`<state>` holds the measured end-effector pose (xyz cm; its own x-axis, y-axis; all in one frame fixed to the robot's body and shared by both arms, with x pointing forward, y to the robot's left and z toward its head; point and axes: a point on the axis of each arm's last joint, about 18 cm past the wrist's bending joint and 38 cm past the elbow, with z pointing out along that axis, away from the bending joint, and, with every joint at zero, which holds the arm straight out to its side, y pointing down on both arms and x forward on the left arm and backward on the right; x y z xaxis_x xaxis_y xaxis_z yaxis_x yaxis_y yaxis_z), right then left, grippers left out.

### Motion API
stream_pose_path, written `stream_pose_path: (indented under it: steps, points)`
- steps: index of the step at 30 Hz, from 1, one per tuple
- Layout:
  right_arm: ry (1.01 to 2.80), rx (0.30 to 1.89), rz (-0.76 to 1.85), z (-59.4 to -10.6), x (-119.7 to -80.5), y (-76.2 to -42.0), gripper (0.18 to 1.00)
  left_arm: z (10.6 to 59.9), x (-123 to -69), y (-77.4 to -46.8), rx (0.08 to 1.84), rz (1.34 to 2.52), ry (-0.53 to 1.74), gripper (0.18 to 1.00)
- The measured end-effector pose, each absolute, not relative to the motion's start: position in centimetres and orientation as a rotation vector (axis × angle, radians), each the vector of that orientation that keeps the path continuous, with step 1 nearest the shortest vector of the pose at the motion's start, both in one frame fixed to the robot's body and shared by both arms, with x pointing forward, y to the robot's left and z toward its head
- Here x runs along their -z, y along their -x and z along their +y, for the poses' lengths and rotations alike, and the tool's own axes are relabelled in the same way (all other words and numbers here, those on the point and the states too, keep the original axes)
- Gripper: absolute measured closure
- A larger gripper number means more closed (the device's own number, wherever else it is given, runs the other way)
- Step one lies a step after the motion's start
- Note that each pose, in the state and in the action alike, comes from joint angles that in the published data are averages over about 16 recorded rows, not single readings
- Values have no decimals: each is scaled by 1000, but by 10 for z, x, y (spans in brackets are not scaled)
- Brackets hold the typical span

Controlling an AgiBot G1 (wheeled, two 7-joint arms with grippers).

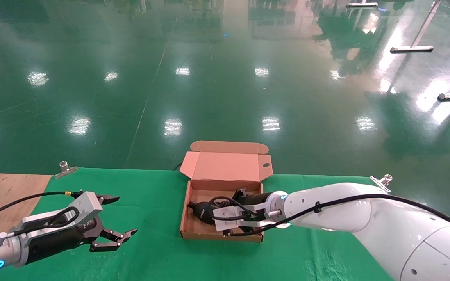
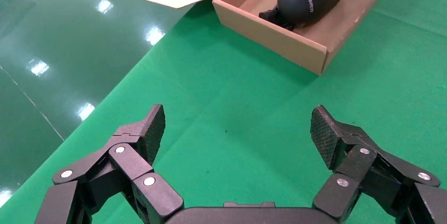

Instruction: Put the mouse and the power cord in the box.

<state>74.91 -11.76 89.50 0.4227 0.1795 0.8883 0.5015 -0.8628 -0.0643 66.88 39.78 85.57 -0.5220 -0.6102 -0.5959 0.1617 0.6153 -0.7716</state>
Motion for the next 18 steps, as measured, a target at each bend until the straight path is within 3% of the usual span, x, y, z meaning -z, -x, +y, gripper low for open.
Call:
stream_pose_path:
  steps: [11,18]
  points:
    - [2359,1414,-584,-117,-896,-749,891,397,-856,-669,1016,1885,358,184]
    - [2336,1354,-529,-121,-894,-743,783,392,-861,-666,1054,1879,349,184]
